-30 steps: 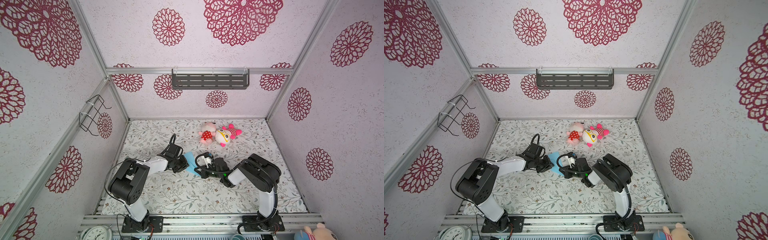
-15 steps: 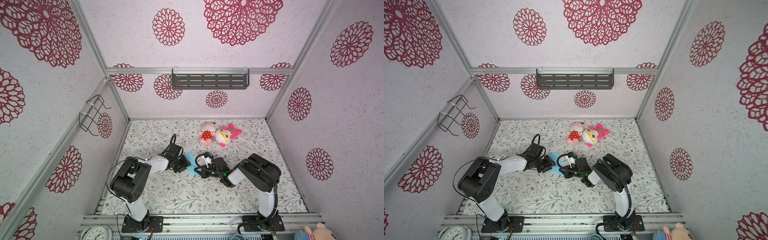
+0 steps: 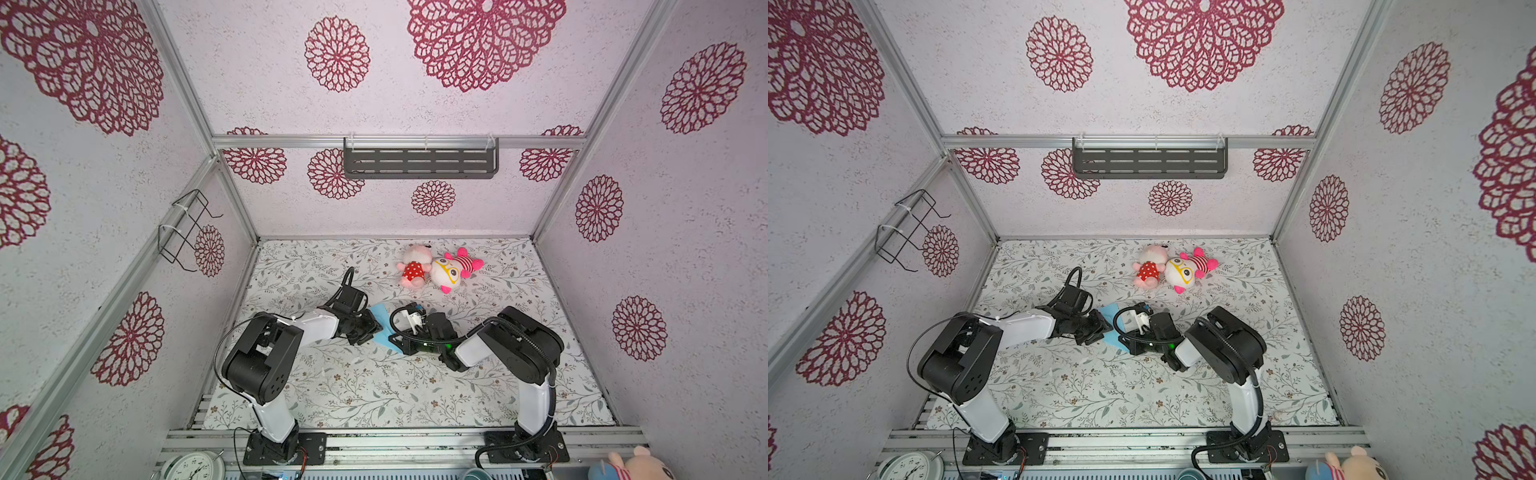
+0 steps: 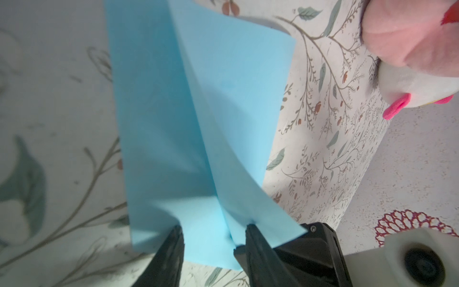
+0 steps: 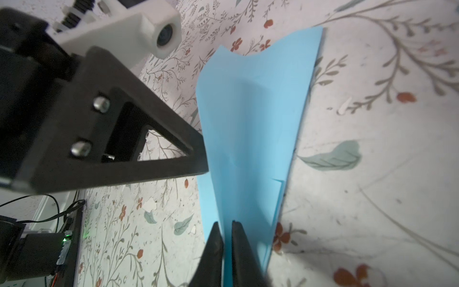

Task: Fold a paper plane with a square sheet of paper (pick it up from the middle)

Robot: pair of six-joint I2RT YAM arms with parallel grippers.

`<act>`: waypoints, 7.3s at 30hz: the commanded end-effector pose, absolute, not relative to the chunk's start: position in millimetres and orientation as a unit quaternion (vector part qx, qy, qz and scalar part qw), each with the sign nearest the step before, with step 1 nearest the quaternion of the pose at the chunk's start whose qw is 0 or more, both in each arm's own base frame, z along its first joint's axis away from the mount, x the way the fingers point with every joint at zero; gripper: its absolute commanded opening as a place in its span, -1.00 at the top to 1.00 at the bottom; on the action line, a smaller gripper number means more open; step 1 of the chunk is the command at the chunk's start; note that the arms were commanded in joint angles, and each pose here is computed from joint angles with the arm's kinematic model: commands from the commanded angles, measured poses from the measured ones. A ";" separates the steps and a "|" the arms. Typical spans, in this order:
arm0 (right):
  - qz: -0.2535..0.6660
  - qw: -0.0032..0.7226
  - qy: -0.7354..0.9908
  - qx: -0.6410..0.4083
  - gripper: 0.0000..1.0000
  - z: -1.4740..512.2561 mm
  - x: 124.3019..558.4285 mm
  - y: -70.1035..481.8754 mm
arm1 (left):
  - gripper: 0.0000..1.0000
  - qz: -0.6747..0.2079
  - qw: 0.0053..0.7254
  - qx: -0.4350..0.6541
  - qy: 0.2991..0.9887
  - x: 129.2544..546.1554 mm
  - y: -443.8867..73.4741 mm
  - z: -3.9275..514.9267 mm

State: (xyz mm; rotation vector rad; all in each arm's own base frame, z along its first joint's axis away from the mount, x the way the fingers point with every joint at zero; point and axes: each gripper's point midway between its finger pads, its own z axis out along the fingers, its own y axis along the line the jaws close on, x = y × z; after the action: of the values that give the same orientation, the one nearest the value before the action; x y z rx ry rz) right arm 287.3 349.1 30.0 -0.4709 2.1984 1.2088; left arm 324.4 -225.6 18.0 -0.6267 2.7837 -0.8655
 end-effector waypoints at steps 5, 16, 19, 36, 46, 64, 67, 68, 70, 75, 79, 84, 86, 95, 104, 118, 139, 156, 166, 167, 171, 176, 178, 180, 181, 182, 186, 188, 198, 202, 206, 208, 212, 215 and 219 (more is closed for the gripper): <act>0.472 0.303 0.813 -0.157 0.80 50.1 296.1 348.9 | 0.08 -0.189 0.017 -0.228 0.955 286.9 -196.6 -29.2; 0.481 0.275 0.826 -0.105 0.81 46.2 297.1 343.0 | 0.01 -0.137 0.001 -0.209 0.968 279.0 -190.0 -38.5; 0.480 0.273 0.827 -0.102 0.73 47.1 296.7 340.9 | 0.00 -0.118 -0.006 -0.205 0.972 276.1 -187.8 -42.2; 0.491 0.245 0.828 -0.113 0.82 47.6 294.4 343.3 | 0.03 -0.060 -0.032 -0.191 0.979 271.0 -183.5 -54.7; 0.490 0.219 0.836 -0.116 0.89 36.7 293.1 347.5 | 0.06 -0.166 0.048 -0.162 0.972 305.2 -214.3 -5.8; 0.486 0.202 0.843 -0.110 0.87 29.7 294.0 345.4 | 0.02 -0.247 0.103 -0.115 0.957 332.1 -243.5 39.4; 0.488 0.199 0.843 -0.113 0.87 29.0 293.4 346.4 | -0.01 -0.249 0.102 -0.113 0.956 332.6 -245.1 38.1; 0.488 0.198 0.842 -0.113 0.87 28.9 293.5 347.0 | -0.01 -0.250 0.101 -0.113 0.956 332.3 -245.3 37.4; 0.488 0.196 0.843 -0.113 0.86 27.6 293.4 347.2 | -0.02 -0.250 0.100 -0.114 0.956 332.8 -245.4 37.0; 0.485 0.193 0.846 -0.111 0.85 25.9 293.6 347.2 | -0.03 -0.247 0.107 -0.111 0.957 334.4 -244.3 41.2; 0.484 0.191 0.847 -0.111 0.85 25.3 294.2 347.6 | -0.03 -0.238 0.110 -0.106 0.959 336.6 -242.7 42.8; 0.481 0.190 0.849 -0.110 0.85 24.3 295.0 347.1 | 0.00 -0.240 0.113 -0.101 0.959 338.5 -245.1 44.1; 0.480 0.189 0.850 -0.109 0.84 23.2 294.7 346.9 | 0.03 -0.236 0.107 -0.102 0.961 338.0 -244.5 39.1; 0.478 0.190 0.851 -0.107 0.83 22.7 294.5 345.3 | 0.08 -0.213 0.087 -0.109 0.967 336.0 -240.7 24.5; 0.475 0.196 0.852 -0.101 0.78 24.0 296.3 342.8 | 0.13 -0.182 0.064 -0.119 0.974 329.8 -233.5 8.5; 0.481 0.200 0.847 -0.102 0.68 32.3 298.5 341.9 | 0.15 -0.090 0.020 -0.139 0.986 315.0 -209.9 -21.0; 0.489 0.179 0.846 -0.112 0.74 38.0 291.2 339.3 | 0.24 -0.033 -0.022 -0.141 0.989 301.2 -198.4 -48.0; 0.463 0.158 0.868 -0.089 0.82 18.3 294.2 334.0 | 0.28 0.007 -0.056 -0.142 0.988 287.7 -187.1 -76.8; 0.469 0.190 0.857 -0.099 0.73 45.7 300.5 335.4 | 0.26 0.023 -0.073 -0.123 0.989 282.6 -185.3 -87.1; 0.469 0.191 0.856 -0.101 0.73 48.0 300.2 335.5 | 0.26 0.025 -0.076 -0.123 0.989 281.3 -184.4 -89.1; 0.476 0.202 0.849 -0.109 0.66 63.0 300.7 336.0 | 0.23 0.032 -0.080 -0.116 0.990 278.4 -182.8 -93.4; 0.477 0.233 0.839 -0.120 0.59 84.6 301.5 332.5 | 0.20 0.040 -0.088 -0.110 0.989 273.9 -180.9 -98.7; 0.470 0.234 0.842 -0.125 0.63 84.8 300.9 331.6 | 0.21 0.041 -0.089 -0.112 0.989 273.6 -180.2 -100.1; 0.474 0.224 0.840 -0.138 0.69 83.5 296.4 335.7 | 0.22 0.043 -0.089 -0.111 0.989 273.5 -180.3 -100.6; 0.474 0.219 0.841 -0.141 0.72 81.8 294.9 337.9 | 0.22 0.044 -0.090 -0.111 0.989 273.1 -179.9 -101.2; 0.474 0.217 0.841 -0.142 0.74 80.3 293.2 339.8 | 0.22 0.043 -0.090 -0.112 0.989 273.2 -180.3 -101.3; 0.472 0.209 0.843 -0.148 0.79 73.7 287.1 344.8 | 0.21 0.047 -0.094 -0.111 0.988 271.3 -179.1 -105.8; 0.472 0.204 0.844 -0.150 0.81 69.8 284.5 346.8 | 0.21 0.049 -0.098 -0.111 0.988 269.5 -178.1 -109.6; 0.455 0.181 0.860 -0.144 0.86 48.9 284.5 347.5 | 0.23 0.056 -0.106 -0.112 0.986 266.4 -175.4 -116.4; 0.443 0.176 0.869 -0.134 0.86 41.4 285.4 343.1 | 0.24 0.058 -0.109 -0.110 0.986 265.8 -175.0 -118.7; 0.438 0.170 0.873 -0.131 0.86 35.9 284.2 341.0 | 0.24 0.059 -0.114 -0.106 0.986 264.3 -175.3 -122.6; 0.435 0.169 0.875 -0.129 0.86 34.4 284.5 339.7 | 0.24 0.060 -0.117 -0.106 0.986 263.9 -175.0 -124.2; 0.431 0.167 0.878 -0.126 0.86 31.7 284.3 338.2 | 0.23 0.061 -0.120 -0.105 0.985 263.1 -174.6 -126.3; 0.428 0.162 0.880 -0.125 0.86 28.5 283.4 337.4 | 0.22 0.063 -0.122 -0.103 0.985 262.4 -174.2 -127.4; 0.426 0.159 0.882 -0.124 0.85 25.7 282.3 336.6 | 0.22 0.065 -0.124 -0.102 0.985 262.5 -174.1 -129.3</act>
State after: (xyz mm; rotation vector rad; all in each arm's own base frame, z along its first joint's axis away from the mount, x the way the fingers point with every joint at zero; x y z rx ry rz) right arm 276.9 336.6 26.3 -0.3487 2.5206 1.2448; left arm 333.5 -232.8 -4.2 -0.3490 3.1245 -0.2571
